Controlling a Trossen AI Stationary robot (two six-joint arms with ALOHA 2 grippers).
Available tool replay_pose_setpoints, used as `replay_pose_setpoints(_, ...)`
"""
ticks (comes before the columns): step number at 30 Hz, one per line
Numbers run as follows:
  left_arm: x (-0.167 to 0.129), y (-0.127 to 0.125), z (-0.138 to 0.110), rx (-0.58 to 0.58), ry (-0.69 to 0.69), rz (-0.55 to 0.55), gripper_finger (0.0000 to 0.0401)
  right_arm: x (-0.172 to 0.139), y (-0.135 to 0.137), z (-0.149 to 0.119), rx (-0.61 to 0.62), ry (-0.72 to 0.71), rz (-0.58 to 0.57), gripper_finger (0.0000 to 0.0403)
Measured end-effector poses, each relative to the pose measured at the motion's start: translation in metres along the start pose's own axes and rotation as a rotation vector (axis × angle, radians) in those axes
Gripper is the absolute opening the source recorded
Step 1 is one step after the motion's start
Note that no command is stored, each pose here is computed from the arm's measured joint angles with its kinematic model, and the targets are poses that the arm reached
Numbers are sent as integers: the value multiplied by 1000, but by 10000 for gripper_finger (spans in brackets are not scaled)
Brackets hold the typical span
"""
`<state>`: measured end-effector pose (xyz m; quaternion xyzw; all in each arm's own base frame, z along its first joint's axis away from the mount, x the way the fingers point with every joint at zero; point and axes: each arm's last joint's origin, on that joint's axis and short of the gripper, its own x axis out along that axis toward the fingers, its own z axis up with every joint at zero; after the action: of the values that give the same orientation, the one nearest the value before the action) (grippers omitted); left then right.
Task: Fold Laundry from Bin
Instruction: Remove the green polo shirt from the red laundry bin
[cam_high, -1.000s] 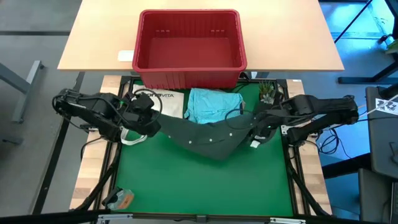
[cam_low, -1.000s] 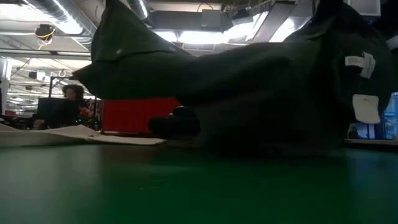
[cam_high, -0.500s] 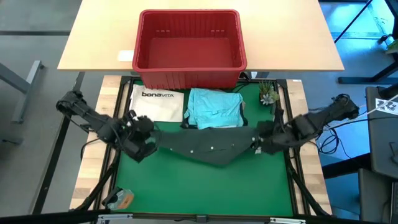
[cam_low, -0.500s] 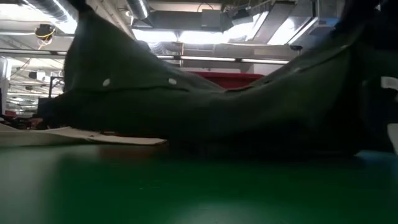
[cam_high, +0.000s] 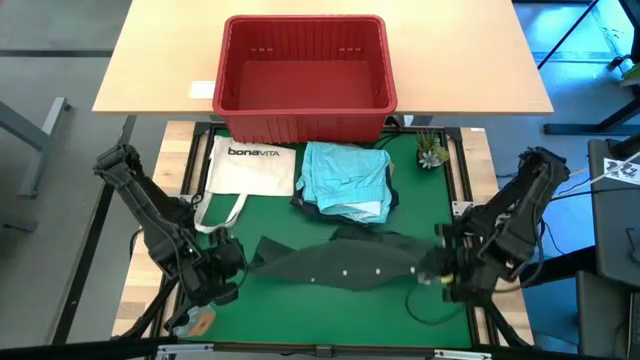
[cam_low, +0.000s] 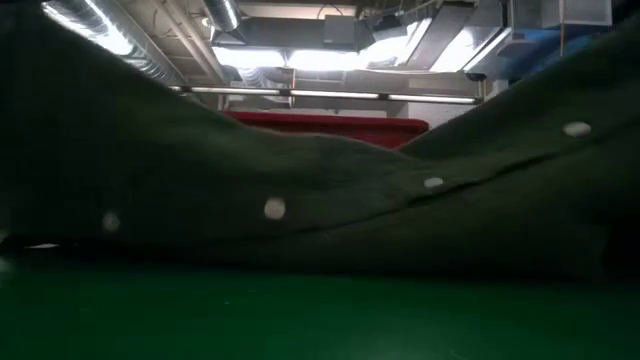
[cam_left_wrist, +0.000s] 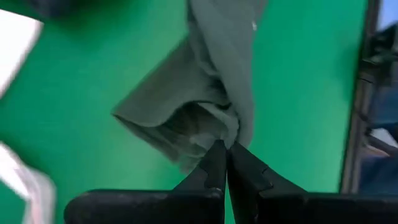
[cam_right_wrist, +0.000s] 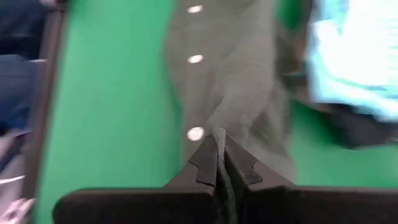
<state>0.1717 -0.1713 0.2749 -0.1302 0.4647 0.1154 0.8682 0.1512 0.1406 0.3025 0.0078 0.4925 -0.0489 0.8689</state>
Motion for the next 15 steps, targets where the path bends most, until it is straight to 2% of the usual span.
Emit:
replay_pose_setpoints(4,7,-6,-10,-4,45,-88,0,15,22,-16,1,-25,152,3)
replay_pose_setpoints(8,16,-9,-24,-1,164,-166,0,25,41,-33,-25,-14,309,3)
replay_pose_setpoints(15,34,-12,-46,-89,246,-281,0,40,56,-60,-69,119,513,3)
